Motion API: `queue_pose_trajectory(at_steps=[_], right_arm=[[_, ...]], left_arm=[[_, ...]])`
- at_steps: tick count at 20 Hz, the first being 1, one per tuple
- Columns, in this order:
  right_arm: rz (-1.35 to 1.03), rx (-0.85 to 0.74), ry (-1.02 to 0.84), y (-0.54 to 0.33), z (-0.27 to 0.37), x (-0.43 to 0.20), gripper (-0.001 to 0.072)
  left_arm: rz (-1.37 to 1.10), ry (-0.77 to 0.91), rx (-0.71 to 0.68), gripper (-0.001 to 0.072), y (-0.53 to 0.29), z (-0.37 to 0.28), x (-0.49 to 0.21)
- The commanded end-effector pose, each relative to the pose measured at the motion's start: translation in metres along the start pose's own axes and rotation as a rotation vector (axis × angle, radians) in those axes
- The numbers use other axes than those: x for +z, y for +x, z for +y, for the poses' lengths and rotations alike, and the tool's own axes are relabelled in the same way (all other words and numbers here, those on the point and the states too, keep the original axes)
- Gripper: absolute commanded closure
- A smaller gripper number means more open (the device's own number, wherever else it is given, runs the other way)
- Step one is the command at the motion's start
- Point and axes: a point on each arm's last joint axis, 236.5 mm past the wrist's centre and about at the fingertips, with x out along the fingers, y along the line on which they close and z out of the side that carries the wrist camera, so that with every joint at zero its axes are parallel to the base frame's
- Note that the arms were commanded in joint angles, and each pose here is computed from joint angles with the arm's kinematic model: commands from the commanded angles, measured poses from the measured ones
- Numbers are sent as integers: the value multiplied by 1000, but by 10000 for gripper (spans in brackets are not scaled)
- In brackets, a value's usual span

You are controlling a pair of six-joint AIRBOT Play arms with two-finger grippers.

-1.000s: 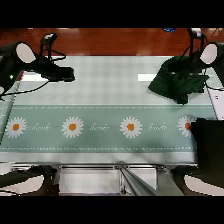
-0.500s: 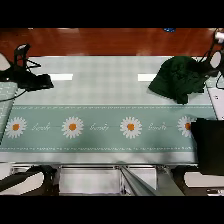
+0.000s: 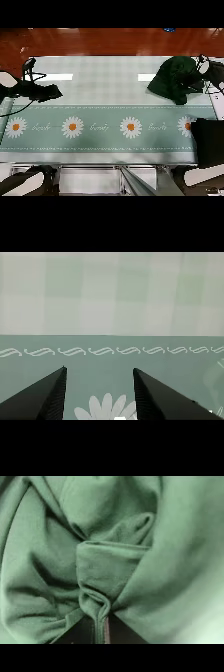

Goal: Fold the shirts.

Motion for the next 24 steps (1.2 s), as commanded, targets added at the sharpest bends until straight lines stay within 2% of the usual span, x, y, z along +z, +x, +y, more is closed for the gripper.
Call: queue_pose_trajectory(at_steps=[1, 4, 5, 7, 8, 11, 13, 15, 17, 19, 24], right_arm=[[-11, 76, -96, -46, 22, 15, 685], [-342, 166, -188, -184, 57, 85, 685], [-456, 260, -238, -244, 81, 93, 685], [-696, 387, -338, -354, 111, 96, 685], [-796, 398, -346, -400, 111, 93, 686], [-966, 443, -373, -492, 112, 71, 686], [-1043, 547, -423, -542, 129, 47, 686], [-1067, 675, -489, -577, 149, 18, 686], [-1029, 773, -643, -586, 170, -20, 686], [-877, 802, -722, -562, 179, -50, 686], [-566, 919, -891, -489, 259, -141, 686]], left_arm=[[-41, -2, 8, 199, -18, 14, 17], [-148, 27, 18, 200, -81, 19, 45], [-203, 27, 14, 201, -104, 16, 51], [-316, 42, -2, 200, -148, 0, 50], [-356, 60, -3, 200, -164, -8, 45], [-411, 102, -6, 200, -187, -24, 17], [-384, 104, -15, 200, -183, -27, -9], [-374, 81, -31, 200, -174, -27, -24], [-350, 53, -92, 200, -163, -36, -33], [-322, 39, -173, 200, -153, -51, -40], [-337, 58, -196, 200, -148, -61, -38]])
